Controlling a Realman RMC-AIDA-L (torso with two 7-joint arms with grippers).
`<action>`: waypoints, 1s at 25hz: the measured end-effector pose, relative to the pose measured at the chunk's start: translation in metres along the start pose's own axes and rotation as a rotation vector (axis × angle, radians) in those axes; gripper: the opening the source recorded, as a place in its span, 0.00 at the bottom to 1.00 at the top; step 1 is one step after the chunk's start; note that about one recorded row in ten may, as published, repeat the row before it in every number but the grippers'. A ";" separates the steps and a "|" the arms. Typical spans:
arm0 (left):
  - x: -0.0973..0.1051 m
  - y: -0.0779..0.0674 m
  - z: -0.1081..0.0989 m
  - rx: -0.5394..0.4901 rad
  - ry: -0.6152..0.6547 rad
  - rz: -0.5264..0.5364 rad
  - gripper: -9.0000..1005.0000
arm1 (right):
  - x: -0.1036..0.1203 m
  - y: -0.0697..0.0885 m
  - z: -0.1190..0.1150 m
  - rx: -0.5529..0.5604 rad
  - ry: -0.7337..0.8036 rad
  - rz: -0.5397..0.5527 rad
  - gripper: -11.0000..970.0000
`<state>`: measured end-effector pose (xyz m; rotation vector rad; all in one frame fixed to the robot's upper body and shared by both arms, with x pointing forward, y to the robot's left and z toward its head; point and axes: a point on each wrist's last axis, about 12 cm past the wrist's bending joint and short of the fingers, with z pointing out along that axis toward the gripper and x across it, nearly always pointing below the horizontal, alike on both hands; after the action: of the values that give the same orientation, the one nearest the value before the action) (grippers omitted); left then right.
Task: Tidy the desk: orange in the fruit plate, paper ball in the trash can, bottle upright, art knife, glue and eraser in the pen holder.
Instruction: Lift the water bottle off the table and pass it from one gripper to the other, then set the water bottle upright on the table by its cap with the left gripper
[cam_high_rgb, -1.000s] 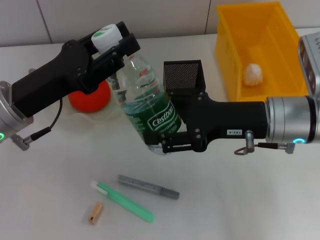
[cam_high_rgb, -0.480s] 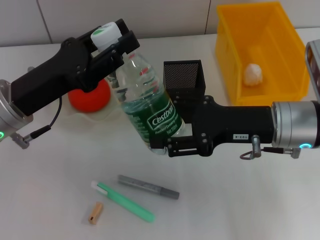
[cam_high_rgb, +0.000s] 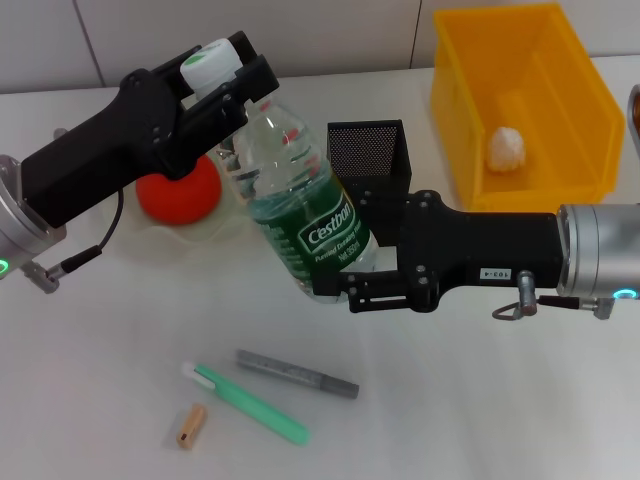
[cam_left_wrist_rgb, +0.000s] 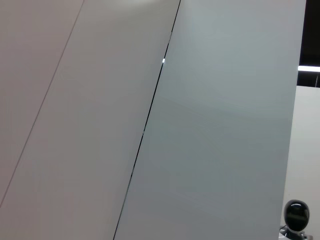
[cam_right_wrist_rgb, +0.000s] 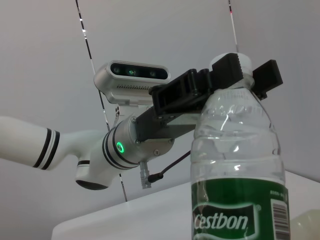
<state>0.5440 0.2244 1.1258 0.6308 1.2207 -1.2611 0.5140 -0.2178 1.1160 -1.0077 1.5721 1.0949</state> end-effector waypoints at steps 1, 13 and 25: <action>0.000 0.000 0.000 0.000 0.000 0.001 0.44 | 0.000 0.000 0.000 0.001 0.000 0.001 0.80; 0.000 0.001 0.000 -0.013 0.002 0.012 0.44 | 0.004 0.002 -0.012 0.002 0.002 0.006 0.80; 0.001 0.002 -0.001 -0.024 -0.011 0.022 0.44 | 0.008 0.006 -0.024 0.009 -0.010 0.009 0.80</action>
<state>0.5455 0.2254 1.1245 0.6178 1.2151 -1.2287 0.5008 -0.2400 1.1131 -0.9882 1.5740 1.0968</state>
